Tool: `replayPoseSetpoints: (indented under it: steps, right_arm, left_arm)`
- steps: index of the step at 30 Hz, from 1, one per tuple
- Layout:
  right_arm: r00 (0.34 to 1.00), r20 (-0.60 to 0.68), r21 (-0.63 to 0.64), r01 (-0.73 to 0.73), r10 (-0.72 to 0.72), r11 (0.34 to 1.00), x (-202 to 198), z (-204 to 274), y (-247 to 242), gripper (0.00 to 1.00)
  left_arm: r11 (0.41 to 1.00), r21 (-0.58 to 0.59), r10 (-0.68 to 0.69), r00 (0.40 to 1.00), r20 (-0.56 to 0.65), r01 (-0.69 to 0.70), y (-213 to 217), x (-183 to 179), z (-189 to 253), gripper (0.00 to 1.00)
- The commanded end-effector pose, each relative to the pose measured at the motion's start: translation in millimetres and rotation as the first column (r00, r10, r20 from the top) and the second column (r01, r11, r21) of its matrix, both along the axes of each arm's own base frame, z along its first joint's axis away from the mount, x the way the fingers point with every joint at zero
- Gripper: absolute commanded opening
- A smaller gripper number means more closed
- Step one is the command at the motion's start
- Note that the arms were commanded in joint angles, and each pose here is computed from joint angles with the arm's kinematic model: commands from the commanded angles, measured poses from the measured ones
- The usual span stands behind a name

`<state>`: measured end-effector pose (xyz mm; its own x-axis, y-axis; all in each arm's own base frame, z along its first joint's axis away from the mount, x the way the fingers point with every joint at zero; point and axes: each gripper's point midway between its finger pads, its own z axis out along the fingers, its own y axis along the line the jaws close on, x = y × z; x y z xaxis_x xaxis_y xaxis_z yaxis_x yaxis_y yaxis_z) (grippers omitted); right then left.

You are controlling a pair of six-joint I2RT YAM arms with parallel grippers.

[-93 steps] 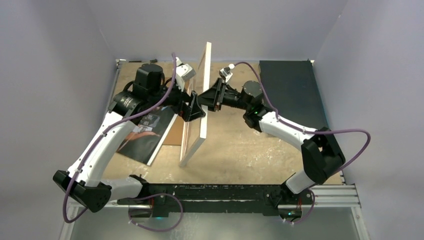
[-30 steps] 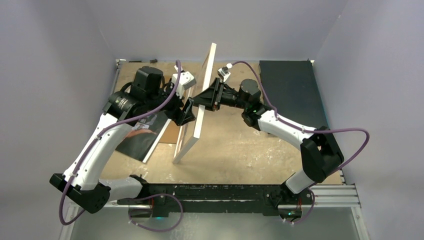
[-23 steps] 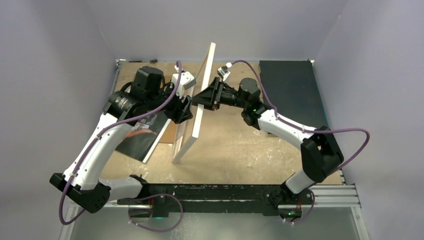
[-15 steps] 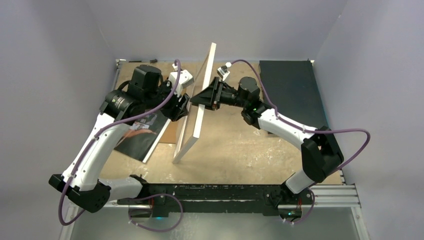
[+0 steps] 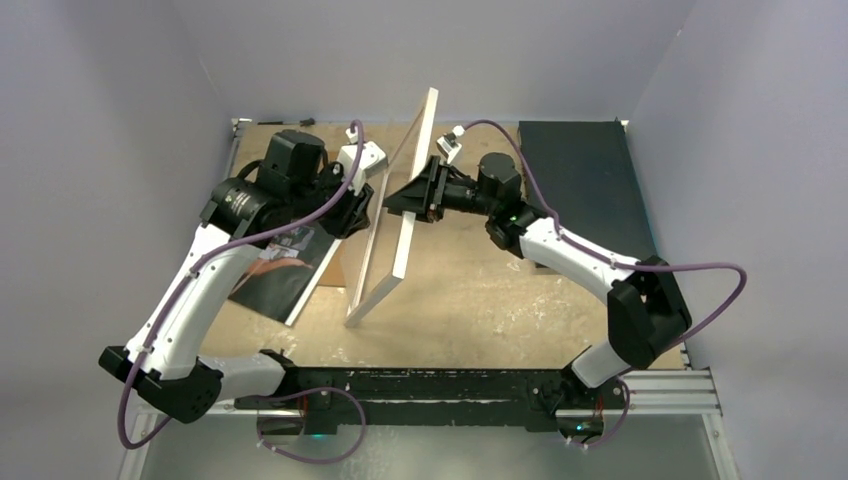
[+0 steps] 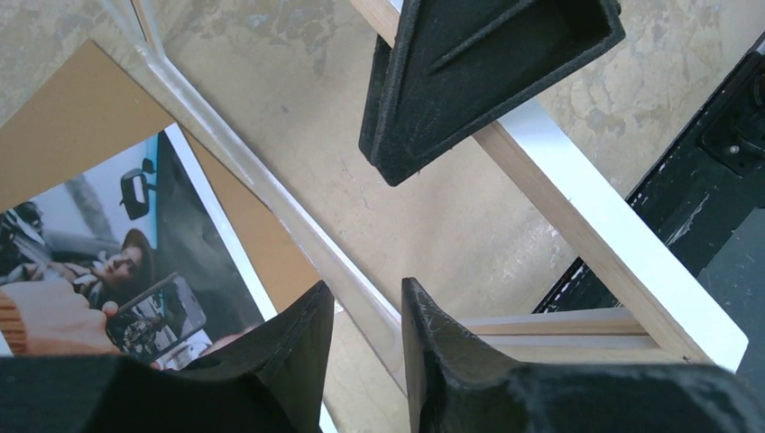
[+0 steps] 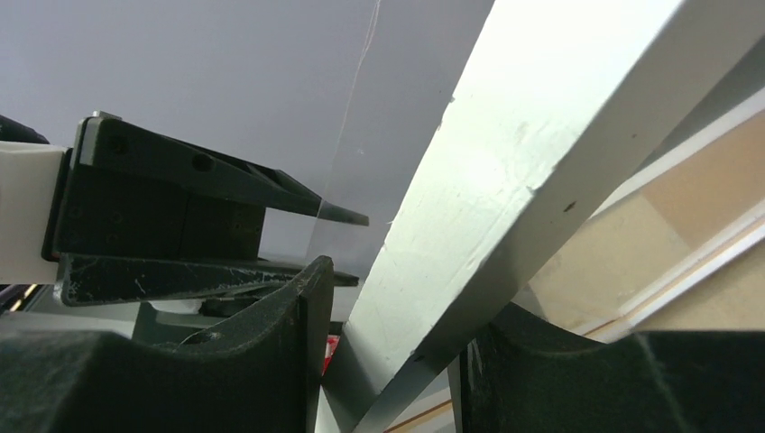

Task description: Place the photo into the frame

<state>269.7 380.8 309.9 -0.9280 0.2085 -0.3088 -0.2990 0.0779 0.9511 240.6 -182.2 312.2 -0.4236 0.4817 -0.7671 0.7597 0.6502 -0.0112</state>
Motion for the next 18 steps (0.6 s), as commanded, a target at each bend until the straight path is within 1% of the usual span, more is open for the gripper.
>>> replayPoseSetpoints:
  steps: [1,6,9,14,18]
  right_arm:
    - [0.997,0.073,-0.042,-0.001,0.004,0.999,-9.5,10.3,-14.3,0.48]
    - [0.997,0.063,-0.163,0.052,-0.042,0.985,-5.6,-8.6,-40.7,0.48]
    - [0.994,0.058,-0.283,0.106,-0.093,0.953,-1.4,-28.6,-64.3,0.48]
    - [0.987,0.059,-0.443,0.158,-0.147,0.882,-6.1,-63.5,-95.7,0.47]
    - [0.986,0.043,-0.514,0.159,-0.160,0.843,-12.8,-92.8,-109.4,0.44]
  left_arm:
    - [1.000,-0.023,0.014,1.000,0.009,-0.014,-1.1,2.4,12.0,0.28]
    - [0.999,-0.023,0.023,0.999,0.038,-0.022,-0.1,6.8,20.8,0.14]
    - [0.999,-0.014,0.037,0.998,0.048,-0.036,1.6,11.2,20.7,0.01]
    - [0.999,-0.004,0.054,0.997,0.059,-0.054,2.6,17.4,19.0,0.00]
    - [0.995,-0.001,0.096,0.989,0.110,-0.097,8.1,26.1,26.1,0.00]
